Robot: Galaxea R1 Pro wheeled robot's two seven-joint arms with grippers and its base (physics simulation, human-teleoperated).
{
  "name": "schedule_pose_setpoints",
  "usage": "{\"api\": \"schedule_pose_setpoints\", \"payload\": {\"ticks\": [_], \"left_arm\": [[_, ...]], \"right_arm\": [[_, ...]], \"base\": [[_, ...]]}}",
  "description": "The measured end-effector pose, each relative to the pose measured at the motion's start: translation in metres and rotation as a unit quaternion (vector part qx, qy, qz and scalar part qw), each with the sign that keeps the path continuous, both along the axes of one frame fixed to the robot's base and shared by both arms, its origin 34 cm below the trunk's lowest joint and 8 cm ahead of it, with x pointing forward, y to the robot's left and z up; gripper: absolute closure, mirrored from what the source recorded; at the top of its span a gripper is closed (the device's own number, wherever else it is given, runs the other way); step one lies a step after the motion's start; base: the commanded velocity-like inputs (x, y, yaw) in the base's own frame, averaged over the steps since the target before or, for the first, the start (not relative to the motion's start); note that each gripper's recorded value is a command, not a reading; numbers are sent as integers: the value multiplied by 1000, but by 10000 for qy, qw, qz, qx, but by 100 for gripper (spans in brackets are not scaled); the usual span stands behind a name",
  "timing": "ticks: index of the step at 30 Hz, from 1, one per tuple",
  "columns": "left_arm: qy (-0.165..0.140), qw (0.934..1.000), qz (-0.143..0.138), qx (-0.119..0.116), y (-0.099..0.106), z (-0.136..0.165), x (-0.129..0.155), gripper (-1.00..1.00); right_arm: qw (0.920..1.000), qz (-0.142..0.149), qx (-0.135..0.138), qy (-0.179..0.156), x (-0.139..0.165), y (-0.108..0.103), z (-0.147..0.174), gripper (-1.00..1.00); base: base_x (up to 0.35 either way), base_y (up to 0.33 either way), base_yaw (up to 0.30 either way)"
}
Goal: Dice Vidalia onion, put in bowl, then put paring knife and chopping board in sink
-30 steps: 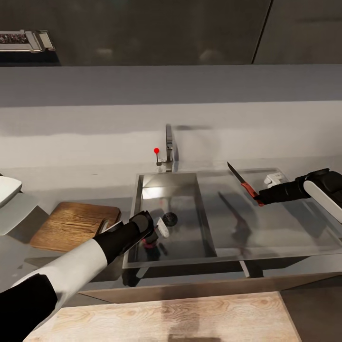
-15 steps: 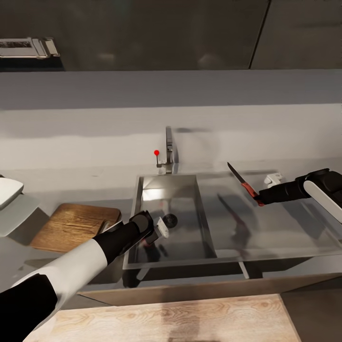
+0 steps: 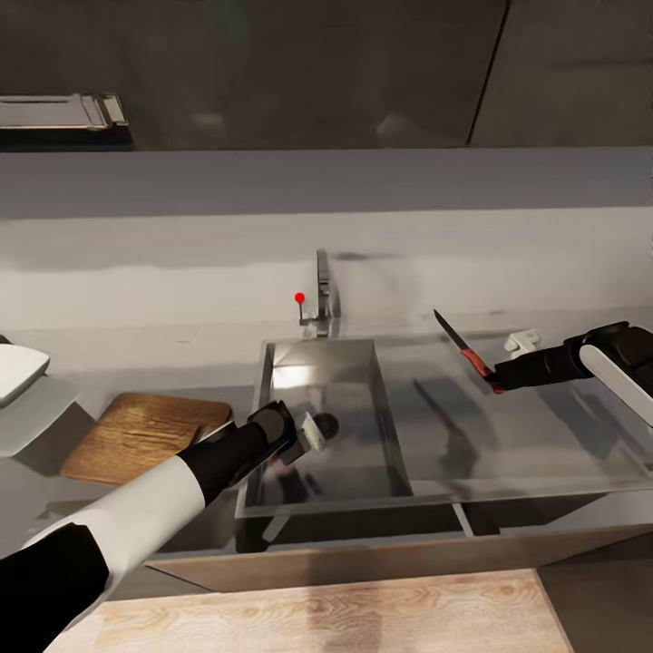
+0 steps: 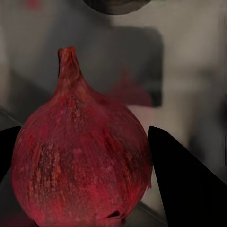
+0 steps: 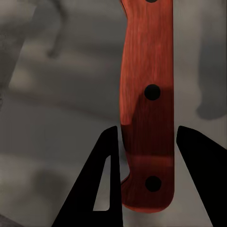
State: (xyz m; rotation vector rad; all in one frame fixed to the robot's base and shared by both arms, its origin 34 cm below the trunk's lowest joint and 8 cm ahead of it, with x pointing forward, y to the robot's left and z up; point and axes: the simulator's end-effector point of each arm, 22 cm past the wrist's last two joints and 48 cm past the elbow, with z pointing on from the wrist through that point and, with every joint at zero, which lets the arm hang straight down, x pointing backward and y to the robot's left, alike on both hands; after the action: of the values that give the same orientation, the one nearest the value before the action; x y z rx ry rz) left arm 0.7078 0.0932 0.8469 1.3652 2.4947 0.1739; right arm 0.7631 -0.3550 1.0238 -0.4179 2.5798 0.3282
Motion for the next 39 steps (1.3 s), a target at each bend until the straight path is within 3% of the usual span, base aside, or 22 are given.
{"api": "schedule_pose_setpoints", "payload": {"ticks": [7,12,19,22,27,33,39], "left_arm": [[-309,9988,-178,-329,-27,31,9,100],[-593,9950,17,-807,-39,68,28,100],[-737,9928,77,-942,-40,86,35,100],[-885,9885,298,-1189,-37,106,48,100],[-1083,9825,428,-1456,-37,132,59,100],[-1265,9785,406,-1579,-41,152,63,100],[-1608,9699,226,-1817,-57,191,65,100]], "right_arm": [[10000,1,-1,-56,0,0,7,100],[10000,0,0,-97,-1,0,13,100],[9999,0,0,-152,-1,0,20,100],[9998,0,0,-177,-1,0,23,100],[9998,0,-1,-216,-2,0,28,100],[9996,0,0,-265,-2,0,35,100],[9995,0,-2,-314,-3,0,41,100]], "base": [[0,0,0],[0,0,0],[0,0,0],[0,0,0],[0,0,0],[0,0,0],[0,0,0]]}}
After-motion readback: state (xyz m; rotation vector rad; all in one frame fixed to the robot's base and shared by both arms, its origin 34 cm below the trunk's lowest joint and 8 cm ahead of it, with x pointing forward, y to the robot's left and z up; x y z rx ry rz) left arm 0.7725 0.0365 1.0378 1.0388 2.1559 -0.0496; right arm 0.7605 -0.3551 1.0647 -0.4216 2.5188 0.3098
